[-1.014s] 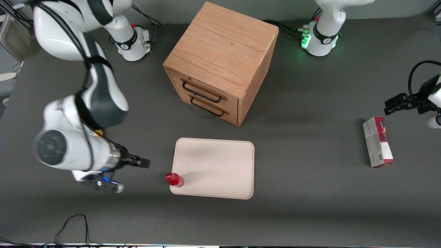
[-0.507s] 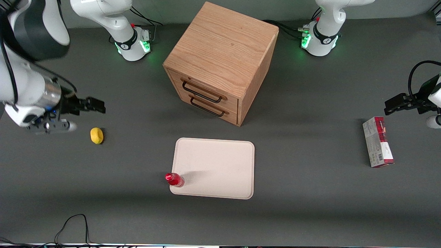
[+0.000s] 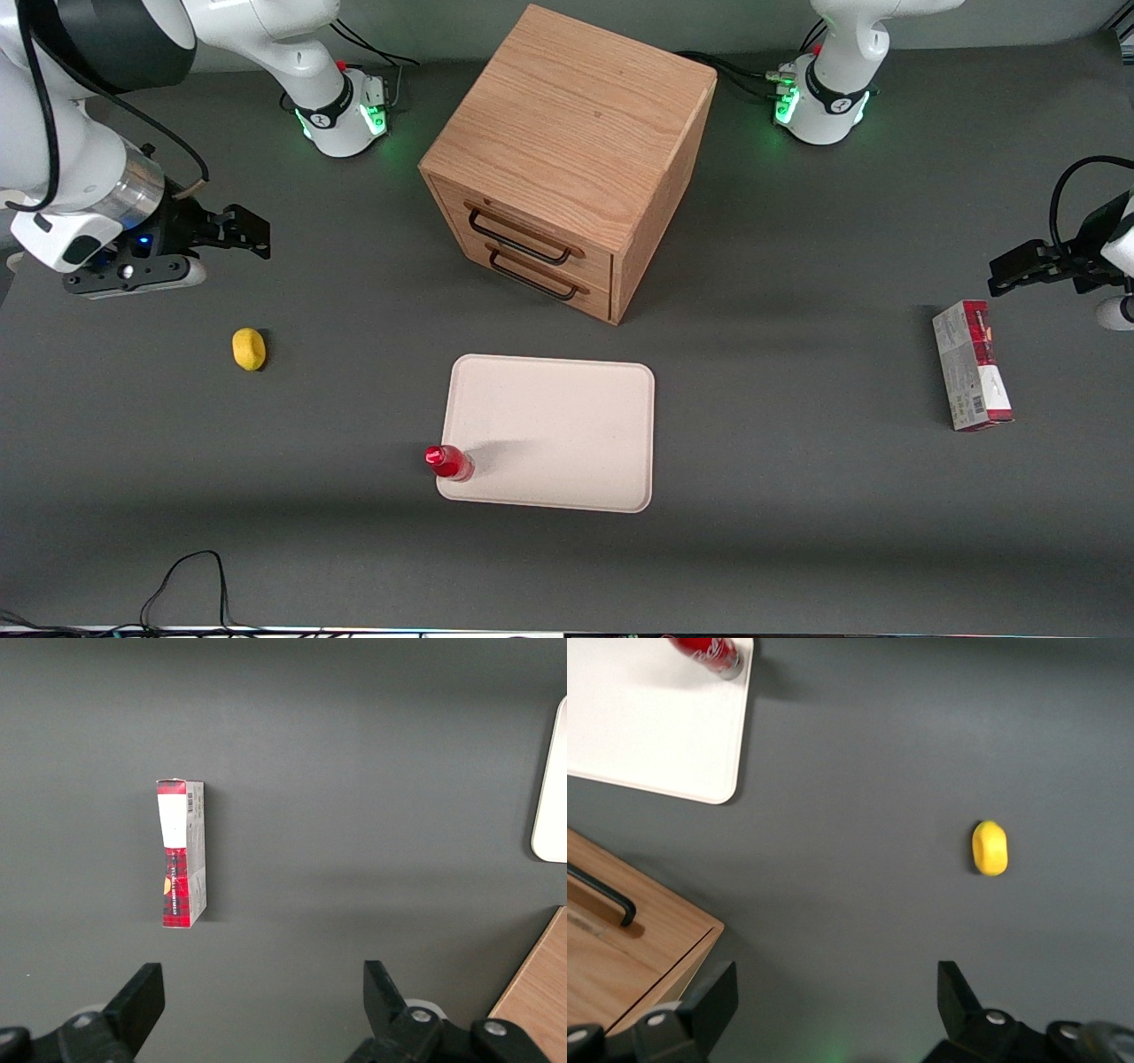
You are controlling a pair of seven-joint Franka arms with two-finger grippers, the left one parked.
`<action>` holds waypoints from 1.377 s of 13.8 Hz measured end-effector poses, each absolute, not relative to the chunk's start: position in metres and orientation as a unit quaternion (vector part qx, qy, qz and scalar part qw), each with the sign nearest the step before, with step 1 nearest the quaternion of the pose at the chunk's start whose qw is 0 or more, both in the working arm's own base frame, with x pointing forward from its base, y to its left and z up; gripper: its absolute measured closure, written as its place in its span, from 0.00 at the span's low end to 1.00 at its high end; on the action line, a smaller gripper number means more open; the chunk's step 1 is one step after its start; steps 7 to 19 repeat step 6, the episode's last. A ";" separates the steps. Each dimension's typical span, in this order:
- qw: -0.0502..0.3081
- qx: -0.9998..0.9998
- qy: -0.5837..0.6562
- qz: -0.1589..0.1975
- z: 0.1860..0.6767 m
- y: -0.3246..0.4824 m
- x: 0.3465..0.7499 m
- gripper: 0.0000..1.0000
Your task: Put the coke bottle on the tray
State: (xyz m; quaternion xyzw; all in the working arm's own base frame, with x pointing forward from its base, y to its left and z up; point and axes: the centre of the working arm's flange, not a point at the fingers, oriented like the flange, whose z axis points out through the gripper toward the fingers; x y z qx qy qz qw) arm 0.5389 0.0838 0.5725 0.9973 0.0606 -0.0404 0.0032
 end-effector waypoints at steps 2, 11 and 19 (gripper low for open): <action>-0.001 0.996 0.079 -0.040 0.573 0.069 0.541 0.00; -0.005 0.996 0.079 -0.039 0.576 0.056 0.541 0.00; -0.005 0.996 0.079 -0.039 0.576 0.056 0.541 0.00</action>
